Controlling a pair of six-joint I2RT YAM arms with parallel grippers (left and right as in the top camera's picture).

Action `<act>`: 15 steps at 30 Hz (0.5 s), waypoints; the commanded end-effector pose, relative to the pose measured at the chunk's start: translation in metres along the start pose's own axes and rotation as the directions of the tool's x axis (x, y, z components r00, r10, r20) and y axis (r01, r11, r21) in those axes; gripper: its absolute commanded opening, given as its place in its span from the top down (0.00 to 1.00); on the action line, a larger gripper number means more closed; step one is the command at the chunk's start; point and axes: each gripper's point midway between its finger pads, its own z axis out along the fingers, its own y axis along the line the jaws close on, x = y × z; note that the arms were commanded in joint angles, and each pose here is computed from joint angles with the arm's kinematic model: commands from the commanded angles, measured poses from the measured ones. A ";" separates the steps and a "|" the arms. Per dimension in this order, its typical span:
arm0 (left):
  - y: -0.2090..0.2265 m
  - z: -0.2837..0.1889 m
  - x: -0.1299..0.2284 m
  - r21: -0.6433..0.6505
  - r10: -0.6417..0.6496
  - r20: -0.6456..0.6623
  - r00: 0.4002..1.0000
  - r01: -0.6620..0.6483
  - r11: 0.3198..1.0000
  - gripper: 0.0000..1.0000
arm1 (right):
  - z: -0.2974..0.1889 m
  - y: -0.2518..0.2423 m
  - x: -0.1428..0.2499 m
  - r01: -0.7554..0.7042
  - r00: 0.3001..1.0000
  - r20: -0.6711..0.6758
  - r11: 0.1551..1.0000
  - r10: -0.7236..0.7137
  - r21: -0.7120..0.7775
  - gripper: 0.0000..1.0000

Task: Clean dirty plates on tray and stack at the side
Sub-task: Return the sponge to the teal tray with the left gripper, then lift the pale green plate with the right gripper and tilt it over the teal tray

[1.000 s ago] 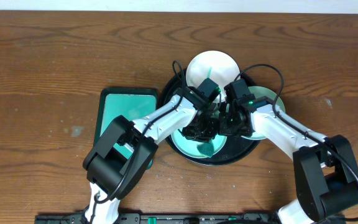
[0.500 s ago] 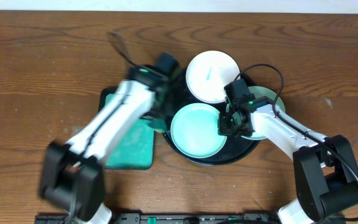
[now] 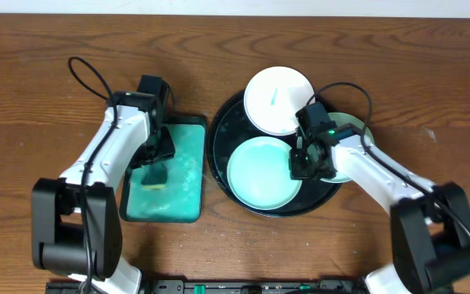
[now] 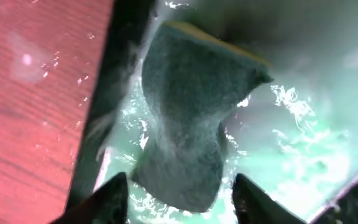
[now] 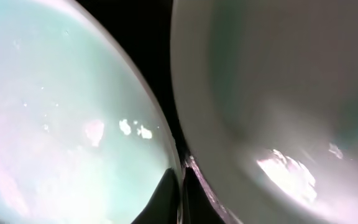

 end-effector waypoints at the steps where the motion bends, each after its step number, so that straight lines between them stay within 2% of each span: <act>1: 0.003 -0.042 -0.014 0.076 -0.033 0.097 0.995 0.026 0.997 0.41 | -0.063 0.006 -0.037 0.087 0.971 0.222 0.996 -0.085 0.001 0.99; 3: 0.004 -0.071 -0.018 0.130 -0.044 0.179 0.983 0.021 0.991 0.37 | -0.096 0.017 -0.052 0.106 0.937 0.337 0.994 -0.092 -0.026 0.99; 7: 0.013 -0.142 -0.019 0.250 -0.107 0.372 0.922 0.011 0.968 0.31 | -0.154 0.055 -0.083 0.187 0.814 0.568 0.980 -0.119 -0.064 0.99; 12: 0.032 -0.213 -0.005 0.371 -0.200 0.562 0.803 -0.028 0.928 0.24 | -0.174 0.121 -0.101 0.319 0.666 0.724 0.946 -0.178 -0.061 0.99; 15: 0.044 -0.242 0.009 0.415 -0.243 0.626 0.741 -0.053 0.908 0.21 | -0.164 0.156 -0.105 0.363 0.610 0.764 0.931 -0.210 -0.034 0.99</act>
